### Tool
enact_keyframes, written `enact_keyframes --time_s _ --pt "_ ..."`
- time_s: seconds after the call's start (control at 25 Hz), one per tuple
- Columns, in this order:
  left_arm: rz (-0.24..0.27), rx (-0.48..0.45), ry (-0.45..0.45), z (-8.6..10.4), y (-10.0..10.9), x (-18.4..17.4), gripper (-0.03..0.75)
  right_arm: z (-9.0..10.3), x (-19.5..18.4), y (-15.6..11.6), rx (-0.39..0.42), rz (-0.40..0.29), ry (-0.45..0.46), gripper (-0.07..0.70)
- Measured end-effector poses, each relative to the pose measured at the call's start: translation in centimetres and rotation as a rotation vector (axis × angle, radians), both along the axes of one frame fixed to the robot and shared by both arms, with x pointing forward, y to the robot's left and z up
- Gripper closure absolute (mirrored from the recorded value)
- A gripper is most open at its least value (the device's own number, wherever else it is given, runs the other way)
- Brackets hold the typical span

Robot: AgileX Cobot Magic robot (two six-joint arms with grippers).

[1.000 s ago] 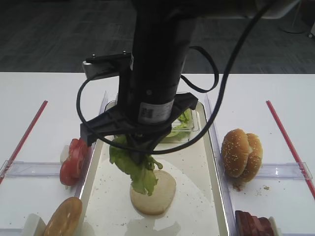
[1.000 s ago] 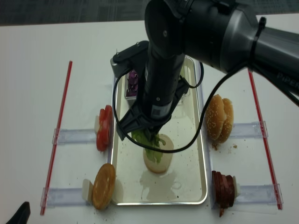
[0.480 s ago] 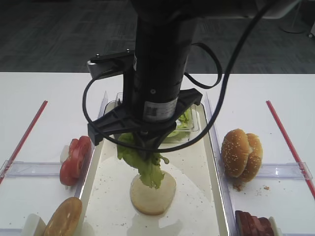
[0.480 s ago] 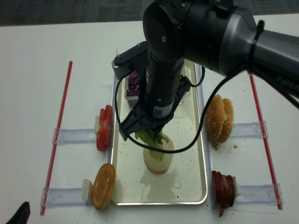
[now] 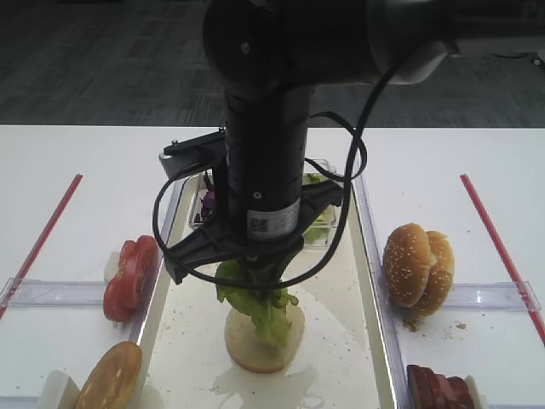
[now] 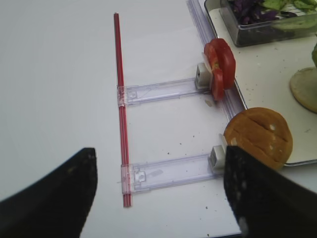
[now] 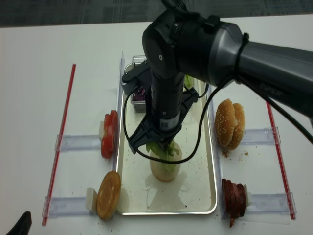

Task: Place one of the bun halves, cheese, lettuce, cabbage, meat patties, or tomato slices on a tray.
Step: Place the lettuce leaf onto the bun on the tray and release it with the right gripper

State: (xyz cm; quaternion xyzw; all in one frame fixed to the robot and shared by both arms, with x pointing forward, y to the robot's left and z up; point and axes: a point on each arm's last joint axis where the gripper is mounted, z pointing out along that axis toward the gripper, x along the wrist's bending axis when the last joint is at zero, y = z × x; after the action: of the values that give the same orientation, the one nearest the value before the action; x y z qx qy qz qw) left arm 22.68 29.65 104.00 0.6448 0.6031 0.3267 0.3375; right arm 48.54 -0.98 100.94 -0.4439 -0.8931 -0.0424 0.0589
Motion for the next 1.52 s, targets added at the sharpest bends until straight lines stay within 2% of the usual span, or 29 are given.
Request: enact_keyframes --time_s 0.52,0.84,1.2,1.52 --pt "0.0 0.0 0.0 0.0 0.0 0.0 0.223 -2.9 0.7 0.4 -0.065 0.007 0.027 0.568" --pt "0.0 0.0 0.0 0.0 0.0 0.0 0.223 -3.1 0.9 0.4 -0.075 0.013 0.01 0.568" --pt "0.0 0.0 0.0 0.0 0.0 0.0 0.223 -4.7 1.2 0.8 -0.091 0.01 0.029 0.568" --pt "0.0 0.0 0.0 0.0 0.0 0.0 0.223 -4.8 1.2 0.8 -0.088 0.018 0.034 0.568"
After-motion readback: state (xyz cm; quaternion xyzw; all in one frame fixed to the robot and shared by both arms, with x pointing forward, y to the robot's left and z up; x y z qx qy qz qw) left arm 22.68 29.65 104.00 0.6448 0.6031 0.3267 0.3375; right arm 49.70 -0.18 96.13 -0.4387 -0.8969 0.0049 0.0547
